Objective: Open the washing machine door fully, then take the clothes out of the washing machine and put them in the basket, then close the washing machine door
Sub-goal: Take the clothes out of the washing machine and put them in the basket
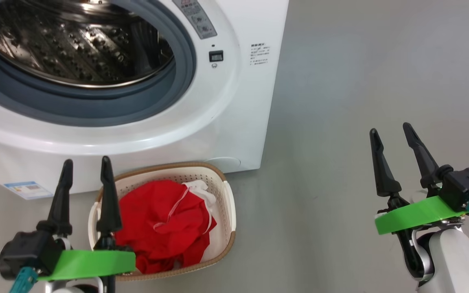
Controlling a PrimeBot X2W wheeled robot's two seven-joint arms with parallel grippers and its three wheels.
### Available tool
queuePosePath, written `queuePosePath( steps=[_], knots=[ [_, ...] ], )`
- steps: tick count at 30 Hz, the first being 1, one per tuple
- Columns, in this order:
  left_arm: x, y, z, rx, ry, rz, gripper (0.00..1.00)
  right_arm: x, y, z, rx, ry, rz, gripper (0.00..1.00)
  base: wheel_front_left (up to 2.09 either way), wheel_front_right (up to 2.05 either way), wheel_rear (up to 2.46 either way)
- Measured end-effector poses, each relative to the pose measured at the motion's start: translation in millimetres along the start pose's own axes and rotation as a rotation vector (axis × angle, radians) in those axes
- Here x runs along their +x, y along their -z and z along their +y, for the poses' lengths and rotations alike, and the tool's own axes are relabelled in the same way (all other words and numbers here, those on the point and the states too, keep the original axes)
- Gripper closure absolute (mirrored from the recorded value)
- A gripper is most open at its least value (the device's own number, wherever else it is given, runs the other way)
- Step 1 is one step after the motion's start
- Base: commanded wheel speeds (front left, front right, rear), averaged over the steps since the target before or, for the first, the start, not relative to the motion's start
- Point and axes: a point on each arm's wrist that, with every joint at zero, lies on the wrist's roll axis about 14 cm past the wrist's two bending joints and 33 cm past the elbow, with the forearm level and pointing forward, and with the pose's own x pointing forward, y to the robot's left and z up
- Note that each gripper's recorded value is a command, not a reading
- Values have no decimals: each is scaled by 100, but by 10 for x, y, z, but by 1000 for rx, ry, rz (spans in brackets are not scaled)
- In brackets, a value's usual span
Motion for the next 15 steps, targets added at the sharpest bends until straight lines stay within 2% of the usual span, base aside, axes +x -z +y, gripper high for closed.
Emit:
queuePosePath(
  steps=[15],
  knots=[
    [-394, -11, 67, 44, -23, 32, 0, -350, -209, -76, -5, 28, -45, 0, 0, 0, 0]
  ],
)
